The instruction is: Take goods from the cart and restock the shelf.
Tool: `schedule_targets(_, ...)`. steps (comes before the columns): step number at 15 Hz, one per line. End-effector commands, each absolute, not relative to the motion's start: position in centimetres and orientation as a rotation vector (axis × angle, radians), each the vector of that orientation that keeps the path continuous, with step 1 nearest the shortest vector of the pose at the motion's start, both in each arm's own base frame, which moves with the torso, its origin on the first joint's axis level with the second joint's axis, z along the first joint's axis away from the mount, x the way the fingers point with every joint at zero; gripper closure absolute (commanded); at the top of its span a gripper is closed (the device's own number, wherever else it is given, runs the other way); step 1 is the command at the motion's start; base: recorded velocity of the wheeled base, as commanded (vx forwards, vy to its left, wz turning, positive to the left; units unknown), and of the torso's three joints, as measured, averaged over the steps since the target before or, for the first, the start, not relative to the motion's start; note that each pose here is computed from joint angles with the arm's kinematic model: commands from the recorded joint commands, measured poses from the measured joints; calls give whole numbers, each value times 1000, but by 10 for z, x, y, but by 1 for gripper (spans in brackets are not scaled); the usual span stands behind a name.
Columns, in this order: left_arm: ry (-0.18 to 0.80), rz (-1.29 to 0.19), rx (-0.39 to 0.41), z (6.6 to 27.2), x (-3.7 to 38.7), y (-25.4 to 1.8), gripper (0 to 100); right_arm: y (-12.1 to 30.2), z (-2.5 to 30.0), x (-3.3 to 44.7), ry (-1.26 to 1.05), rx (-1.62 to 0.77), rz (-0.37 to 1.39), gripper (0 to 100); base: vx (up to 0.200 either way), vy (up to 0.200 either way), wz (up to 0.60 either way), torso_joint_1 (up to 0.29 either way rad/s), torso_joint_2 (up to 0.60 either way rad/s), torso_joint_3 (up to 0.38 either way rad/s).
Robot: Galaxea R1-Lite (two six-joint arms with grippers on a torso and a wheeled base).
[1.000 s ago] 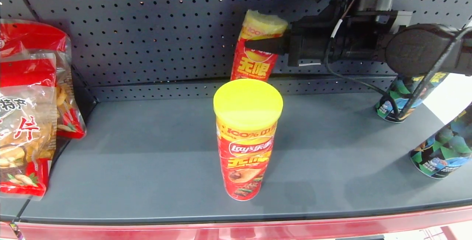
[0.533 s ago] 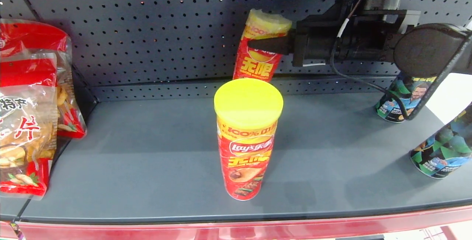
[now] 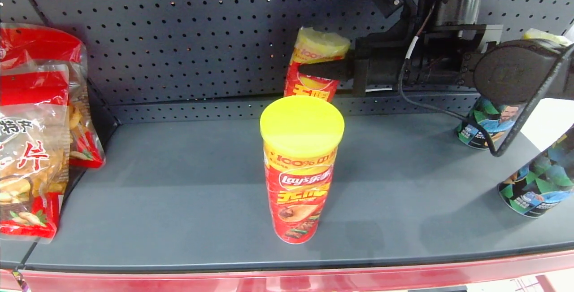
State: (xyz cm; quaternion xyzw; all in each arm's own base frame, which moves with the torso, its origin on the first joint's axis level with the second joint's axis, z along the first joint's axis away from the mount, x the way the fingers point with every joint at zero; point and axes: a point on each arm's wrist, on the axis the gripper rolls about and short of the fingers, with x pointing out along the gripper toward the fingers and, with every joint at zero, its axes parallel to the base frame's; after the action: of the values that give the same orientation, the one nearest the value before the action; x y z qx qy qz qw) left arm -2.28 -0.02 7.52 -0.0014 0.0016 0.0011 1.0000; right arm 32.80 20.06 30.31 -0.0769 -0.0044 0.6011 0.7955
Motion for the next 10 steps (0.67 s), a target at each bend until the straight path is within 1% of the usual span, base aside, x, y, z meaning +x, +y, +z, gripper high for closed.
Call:
schedule_targets(1,5,3,-3,75,-23,0,0,202,303,325,-10,-170,1300,100,0,0,0,0,0,0)
schedule_targets(7,5,3,-3,75,-23,0,0,203,293,316,5,-199,1321,100,0,0,0,0,0,0)
schedule_targets(8,5,3,-3,75,-23,0,0,203,292,314,10,-205,1324,0,0,0,0,0,0,0)
schedule_targets(10,5,3,-3,75,-23,0,0,206,289,312,15,-207,1336,0,0,0,0,0,0,0)
